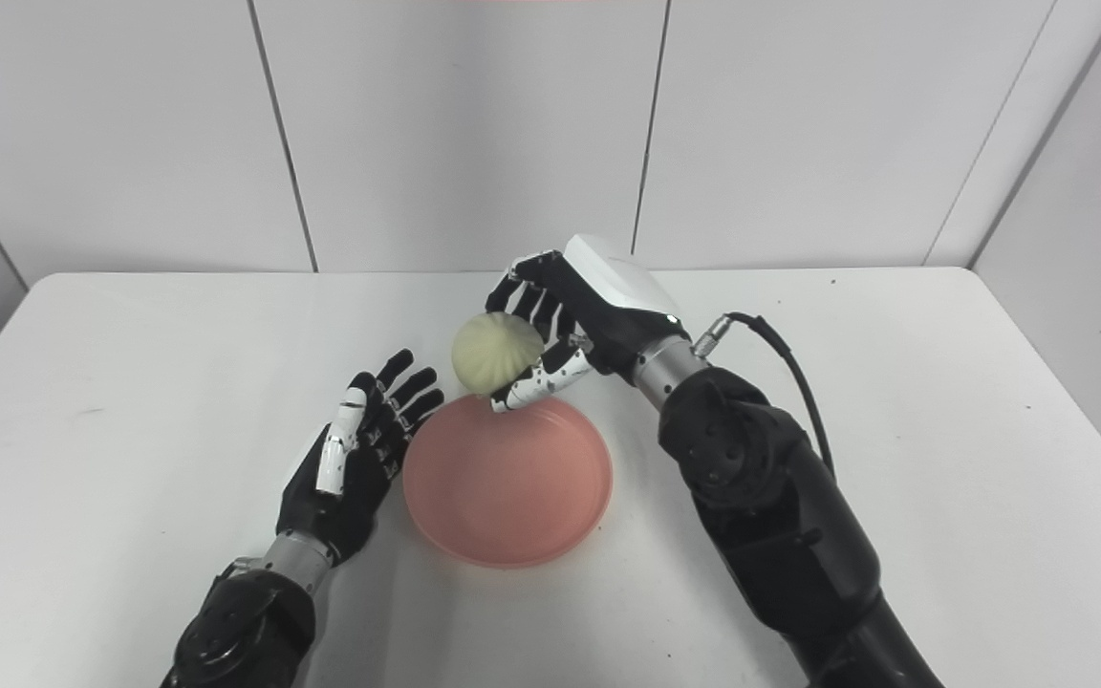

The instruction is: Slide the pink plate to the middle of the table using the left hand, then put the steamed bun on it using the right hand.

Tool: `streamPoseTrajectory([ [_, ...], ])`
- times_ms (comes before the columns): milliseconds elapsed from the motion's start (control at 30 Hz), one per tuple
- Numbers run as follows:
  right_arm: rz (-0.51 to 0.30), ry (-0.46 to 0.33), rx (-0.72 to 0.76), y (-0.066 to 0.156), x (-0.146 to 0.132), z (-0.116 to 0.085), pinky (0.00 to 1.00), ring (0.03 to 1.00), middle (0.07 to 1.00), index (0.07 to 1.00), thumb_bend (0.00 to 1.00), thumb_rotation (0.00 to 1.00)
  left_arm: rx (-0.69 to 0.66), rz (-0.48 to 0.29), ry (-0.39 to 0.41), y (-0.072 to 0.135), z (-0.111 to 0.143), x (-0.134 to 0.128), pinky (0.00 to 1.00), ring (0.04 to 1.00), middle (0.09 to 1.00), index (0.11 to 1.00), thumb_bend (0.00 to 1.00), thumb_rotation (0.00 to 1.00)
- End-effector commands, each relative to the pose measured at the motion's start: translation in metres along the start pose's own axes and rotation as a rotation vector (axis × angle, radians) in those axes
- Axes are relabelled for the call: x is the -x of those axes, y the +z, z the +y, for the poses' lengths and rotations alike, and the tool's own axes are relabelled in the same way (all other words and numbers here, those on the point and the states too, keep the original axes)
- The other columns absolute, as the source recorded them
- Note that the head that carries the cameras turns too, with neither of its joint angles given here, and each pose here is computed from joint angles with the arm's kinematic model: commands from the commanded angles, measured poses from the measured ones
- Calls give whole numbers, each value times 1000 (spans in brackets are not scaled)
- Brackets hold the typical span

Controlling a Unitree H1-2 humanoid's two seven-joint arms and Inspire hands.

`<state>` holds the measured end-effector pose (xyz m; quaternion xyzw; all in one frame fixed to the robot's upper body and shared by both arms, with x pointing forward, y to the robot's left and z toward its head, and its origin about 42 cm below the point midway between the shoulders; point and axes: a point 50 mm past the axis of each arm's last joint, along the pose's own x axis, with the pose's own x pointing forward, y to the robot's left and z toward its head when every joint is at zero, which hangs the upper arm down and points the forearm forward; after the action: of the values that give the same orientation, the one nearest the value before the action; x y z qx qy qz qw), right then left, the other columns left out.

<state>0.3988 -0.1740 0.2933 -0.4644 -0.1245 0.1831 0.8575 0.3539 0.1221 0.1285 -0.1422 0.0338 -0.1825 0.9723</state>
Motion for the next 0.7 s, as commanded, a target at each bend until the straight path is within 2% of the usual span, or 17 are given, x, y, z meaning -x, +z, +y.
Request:
streamPoseTrajectory([
  [0, -46, -8, 2, 7, -5, 0, 386, 455, 462, 515, 525, 0, 18, 165, 55, -29, 7, 11, 923, 906, 913, 924, 396, 1000],
  [267, -17, 48, -11, -6, -16, 31, 357, 424, 444, 527, 523, 0, 10, 166, 60, -28, 6, 11, 915, 900, 908, 922, 401, 1000],
  [667, 30, 83, 106, -18, -22, 51, 355, 436, 440, 527, 523, 0, 2, 164, 46, -26, 6, 11, 930, 910, 919, 929, 386, 1000],
])
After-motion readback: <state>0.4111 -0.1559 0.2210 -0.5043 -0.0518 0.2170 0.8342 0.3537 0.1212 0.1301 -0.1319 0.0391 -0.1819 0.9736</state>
